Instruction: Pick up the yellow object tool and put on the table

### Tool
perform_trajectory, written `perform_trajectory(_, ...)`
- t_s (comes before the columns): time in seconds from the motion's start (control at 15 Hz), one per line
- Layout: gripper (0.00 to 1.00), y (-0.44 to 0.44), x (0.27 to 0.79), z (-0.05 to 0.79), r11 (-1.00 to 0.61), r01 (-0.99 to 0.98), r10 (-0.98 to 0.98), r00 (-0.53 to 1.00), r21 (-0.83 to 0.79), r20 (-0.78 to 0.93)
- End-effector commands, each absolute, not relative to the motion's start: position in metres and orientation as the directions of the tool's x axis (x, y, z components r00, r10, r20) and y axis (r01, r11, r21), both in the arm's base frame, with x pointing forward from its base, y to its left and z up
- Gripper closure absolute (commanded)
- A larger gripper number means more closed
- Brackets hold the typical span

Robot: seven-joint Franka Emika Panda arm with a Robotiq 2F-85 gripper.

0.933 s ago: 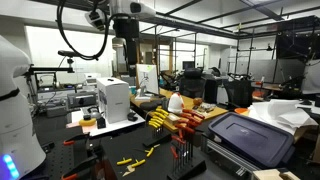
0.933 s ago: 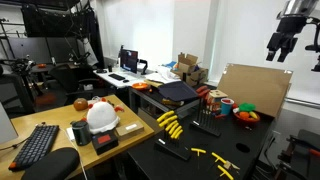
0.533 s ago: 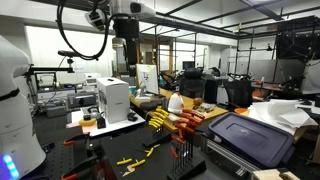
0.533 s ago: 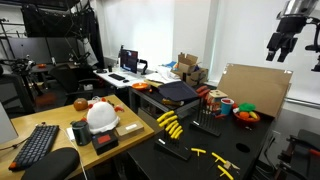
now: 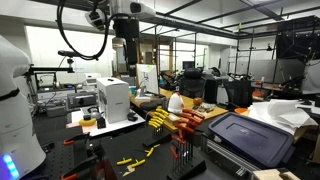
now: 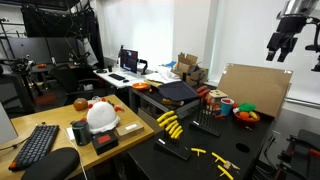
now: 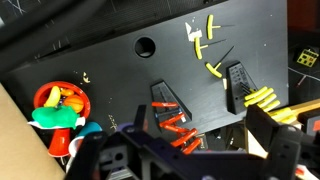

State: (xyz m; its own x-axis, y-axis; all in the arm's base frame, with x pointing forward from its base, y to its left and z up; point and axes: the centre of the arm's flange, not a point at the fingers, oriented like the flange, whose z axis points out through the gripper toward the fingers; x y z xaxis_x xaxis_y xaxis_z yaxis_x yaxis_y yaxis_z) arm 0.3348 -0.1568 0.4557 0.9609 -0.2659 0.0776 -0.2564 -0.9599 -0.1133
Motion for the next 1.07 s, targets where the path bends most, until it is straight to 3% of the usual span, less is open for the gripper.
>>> perform_trajectory(0.0, 0.0, -0.157, 0.335, 0.456, -0.96, -0.256, -0.266, 0.961, -0.113, 0.078)
perform_trajectory(0.53, 0.0, -0.154, 0.349, 0.447, -0.962, -0.254, -0.26, 0.964, -0.101, 0.059)
perform_trajectory(0.8, 0.0, -0.148, 0.378, 0.43, -0.964, -0.252, -0.255, 0.966, -0.083, 0.034)
perform_trajectory(1.0, 0.0, -0.152, 0.43, 0.419, -0.967, -0.24, -0.243, 0.969, -0.08, 0.034)
